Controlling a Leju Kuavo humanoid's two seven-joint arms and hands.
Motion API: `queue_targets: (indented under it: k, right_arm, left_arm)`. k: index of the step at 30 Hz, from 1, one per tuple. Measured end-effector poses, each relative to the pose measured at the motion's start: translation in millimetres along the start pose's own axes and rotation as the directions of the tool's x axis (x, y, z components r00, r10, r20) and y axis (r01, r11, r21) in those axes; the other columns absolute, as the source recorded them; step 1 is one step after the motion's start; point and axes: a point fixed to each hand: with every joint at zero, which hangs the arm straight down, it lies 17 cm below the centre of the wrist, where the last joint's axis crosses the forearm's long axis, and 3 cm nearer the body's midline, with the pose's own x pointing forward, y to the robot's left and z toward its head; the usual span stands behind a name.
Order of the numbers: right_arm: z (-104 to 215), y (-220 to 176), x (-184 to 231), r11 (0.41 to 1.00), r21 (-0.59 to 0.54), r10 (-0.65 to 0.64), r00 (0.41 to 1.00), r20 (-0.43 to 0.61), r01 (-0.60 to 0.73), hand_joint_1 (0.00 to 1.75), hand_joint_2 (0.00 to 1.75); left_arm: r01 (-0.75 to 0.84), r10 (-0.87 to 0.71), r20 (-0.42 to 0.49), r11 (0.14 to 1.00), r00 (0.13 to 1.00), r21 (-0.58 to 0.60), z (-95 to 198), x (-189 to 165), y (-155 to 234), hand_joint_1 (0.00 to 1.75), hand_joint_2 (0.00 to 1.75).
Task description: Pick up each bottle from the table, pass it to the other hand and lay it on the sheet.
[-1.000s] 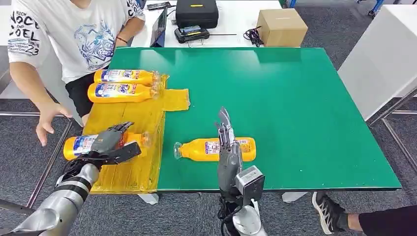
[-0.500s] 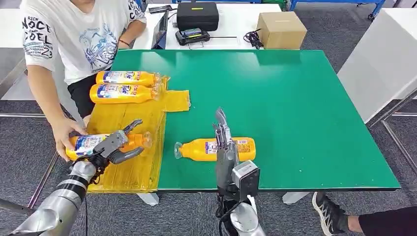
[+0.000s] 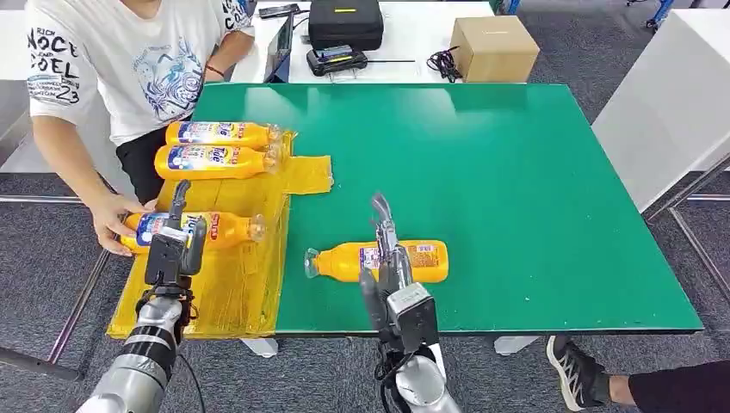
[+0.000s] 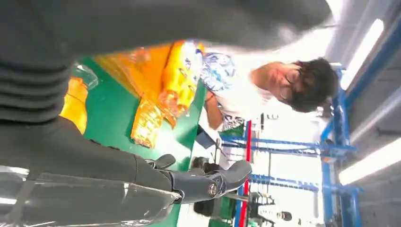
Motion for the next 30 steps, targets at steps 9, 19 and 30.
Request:
queue_targets:
  k: [9,19,30]
  right_arm:
    - [-6,-22,-35,0.941,0.081,0.335,0.939,-0.076,-0.329,0.0,1.75]
    - [-5,-84,-89,0.81,0.177,0.584,0.794,-0.166,-0.559,0.0,1.75]
    - [8,-115,-151,0.694,0.401,0.714,0.644,-0.276,-0.598,0.0,1.75]
  left_arm:
    - [-0.162,0.15,0.071,0.958,0.986,0.238,3,35,45,0.0,1.75]
    - [-0.215,0.203,0.075,0.943,0.976,0.254,26,39,43,0.0,1.75]
    - [-0.185,0.181,0.039,0.961,0.983,0.205,46,30,24,0.0,1.75]
